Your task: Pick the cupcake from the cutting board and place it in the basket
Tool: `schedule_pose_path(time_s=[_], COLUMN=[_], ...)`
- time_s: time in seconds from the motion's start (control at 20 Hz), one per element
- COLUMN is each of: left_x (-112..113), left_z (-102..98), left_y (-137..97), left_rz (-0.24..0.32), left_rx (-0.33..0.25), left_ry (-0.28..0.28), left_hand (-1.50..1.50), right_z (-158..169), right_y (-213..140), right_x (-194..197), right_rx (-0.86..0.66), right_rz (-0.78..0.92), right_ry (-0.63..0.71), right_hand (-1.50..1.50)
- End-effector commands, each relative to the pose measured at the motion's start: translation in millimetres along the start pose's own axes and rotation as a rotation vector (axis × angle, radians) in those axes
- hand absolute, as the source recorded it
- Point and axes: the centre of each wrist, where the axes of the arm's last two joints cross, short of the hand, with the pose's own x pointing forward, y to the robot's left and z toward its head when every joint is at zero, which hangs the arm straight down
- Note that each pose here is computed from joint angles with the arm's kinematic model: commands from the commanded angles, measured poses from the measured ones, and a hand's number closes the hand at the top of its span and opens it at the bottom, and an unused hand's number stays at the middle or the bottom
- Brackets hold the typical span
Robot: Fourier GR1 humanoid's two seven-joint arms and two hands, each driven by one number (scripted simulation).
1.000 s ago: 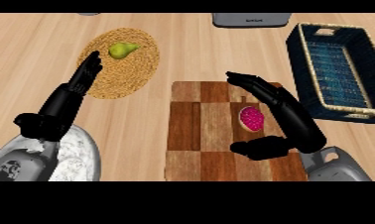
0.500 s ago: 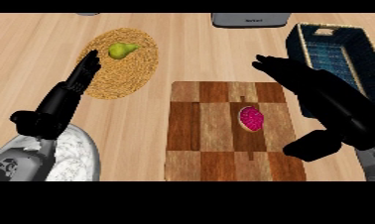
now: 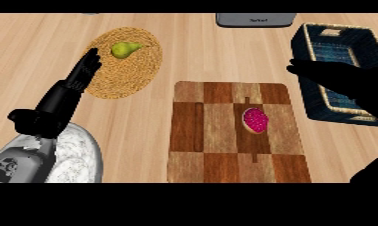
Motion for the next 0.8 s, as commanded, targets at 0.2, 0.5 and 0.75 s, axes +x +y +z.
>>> schedule_pose_path(time_s=[0.2, 0.5, 0.75], left_x=[4, -13, -5], left_z=[14, 3, 12], left_y=[2, 1, -23], left_rz=[0.008, 0.006, 0.008], left_rx=[-0.021, -0.002, -0.009], left_ry=[-0.001, -0.001, -0.017], left_hand=[0.0, 0.0, 0.0], right_z=[13, -3, -33], right_y=[3, 28, 70], right_x=[-16, -49, -44], right_rx=[-0.019, -0.037, -0.097], right_rz=[-0.005, -0.099, -0.152], right_ry=[0.017, 0.016, -0.015], right_hand=[-1.5, -1.5, -1.5])
